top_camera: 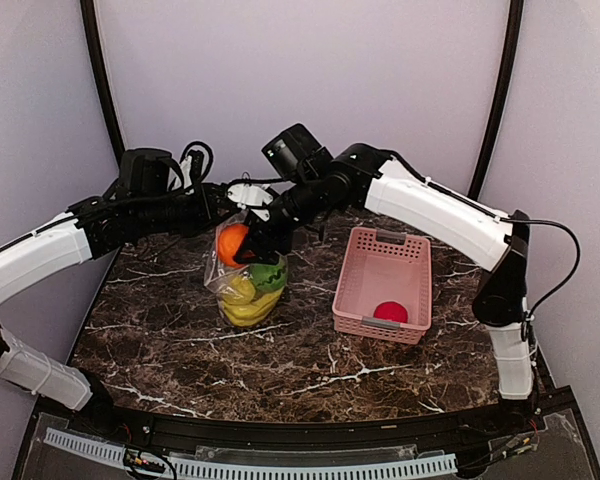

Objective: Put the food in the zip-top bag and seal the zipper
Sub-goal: Place the fake fruit in the zipper food storage bag.

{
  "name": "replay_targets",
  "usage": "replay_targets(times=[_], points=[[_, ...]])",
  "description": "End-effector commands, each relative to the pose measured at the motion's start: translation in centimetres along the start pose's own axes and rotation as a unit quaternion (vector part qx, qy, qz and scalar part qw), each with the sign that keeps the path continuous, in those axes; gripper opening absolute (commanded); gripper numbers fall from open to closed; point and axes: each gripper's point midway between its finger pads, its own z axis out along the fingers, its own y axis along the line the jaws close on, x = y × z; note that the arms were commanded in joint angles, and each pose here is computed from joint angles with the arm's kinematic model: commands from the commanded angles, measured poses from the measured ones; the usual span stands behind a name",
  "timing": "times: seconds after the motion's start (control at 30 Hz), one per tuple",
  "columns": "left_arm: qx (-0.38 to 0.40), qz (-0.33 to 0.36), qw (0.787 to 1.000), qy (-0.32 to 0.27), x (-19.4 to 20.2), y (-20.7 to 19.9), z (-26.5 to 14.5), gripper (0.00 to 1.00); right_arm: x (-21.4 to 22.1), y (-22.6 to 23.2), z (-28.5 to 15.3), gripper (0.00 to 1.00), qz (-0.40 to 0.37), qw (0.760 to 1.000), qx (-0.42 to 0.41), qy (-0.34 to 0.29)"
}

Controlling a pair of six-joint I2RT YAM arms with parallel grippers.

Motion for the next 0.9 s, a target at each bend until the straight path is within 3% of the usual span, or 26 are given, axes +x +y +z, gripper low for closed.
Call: replay_targets(times=[0.0, 0.17, 0.43, 0.73, 0.87], points=[[0.030, 0.003, 0.999, -0.016, -1.2, -1.8, -0.9, 0.01, 1.3, -2.5, 1.6, 0.74, -0.027, 0.997, 0.069, 0.038], [0.026, 0.003, 0.999, -0.021, -1.1, -1.5, -1.5, 0.01, 1.1, -3.0, 0.6, 0.79, -0.026, 0.995, 0.087, 0.040], [0.013, 0.000, 1.000, -0.026, -0.8, -0.7, -1.4, 0.01, -2.4, -2.3, -4.4, 0.90, -0.030, 0.995, 0.095, -0.019], [0.004, 0.001, 1.000, -0.029, -0.8, -0.3, -1.1, 0.01, -1.8, -2.8, -6.9, 0.93, -0.002, 0.992, 0.125, -0.023], [0.000, 0.002, 1.000, -0.031, -0.8, 0.0, -1.1, 0.01, 0.1, -4.2, -7.1, 0.86, 0.061, 0.991, 0.117, -0.023]])
